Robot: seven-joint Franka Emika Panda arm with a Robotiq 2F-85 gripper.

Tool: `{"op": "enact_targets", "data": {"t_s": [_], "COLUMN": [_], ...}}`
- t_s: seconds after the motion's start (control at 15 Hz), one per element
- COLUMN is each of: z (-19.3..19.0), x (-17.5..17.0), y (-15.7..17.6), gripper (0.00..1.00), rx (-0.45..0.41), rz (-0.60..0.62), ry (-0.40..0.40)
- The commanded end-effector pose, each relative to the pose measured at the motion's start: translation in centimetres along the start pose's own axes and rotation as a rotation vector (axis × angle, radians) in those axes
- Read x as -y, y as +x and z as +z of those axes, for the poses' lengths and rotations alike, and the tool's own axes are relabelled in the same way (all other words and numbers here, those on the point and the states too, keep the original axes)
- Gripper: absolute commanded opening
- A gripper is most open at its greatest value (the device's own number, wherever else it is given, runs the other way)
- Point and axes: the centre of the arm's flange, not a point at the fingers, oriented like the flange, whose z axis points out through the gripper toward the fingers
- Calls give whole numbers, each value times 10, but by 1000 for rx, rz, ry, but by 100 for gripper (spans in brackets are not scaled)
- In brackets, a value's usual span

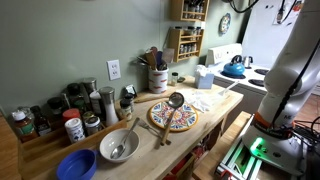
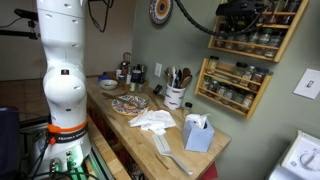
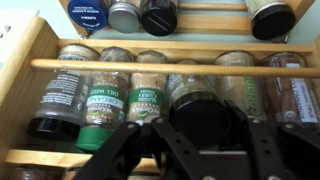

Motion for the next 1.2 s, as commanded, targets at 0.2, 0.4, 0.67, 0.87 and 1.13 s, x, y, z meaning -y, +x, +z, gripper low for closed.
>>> {"op": "enact_targets", "data": {"t_s": [0.2, 0.4, 0.67, 0.87, 1.13], "z": [-27, -39, -53, -62, -80], "x": [-6, -6, -6, -5, 9], "y": [-4, -7, -10, -15, -29], "gripper": [31, 31, 31, 31, 31], "rx": [-40, -62, -87, -83, -9], "rz": [-3, 3, 15, 35, 21], "ry": [40, 47, 47, 75, 143]}}
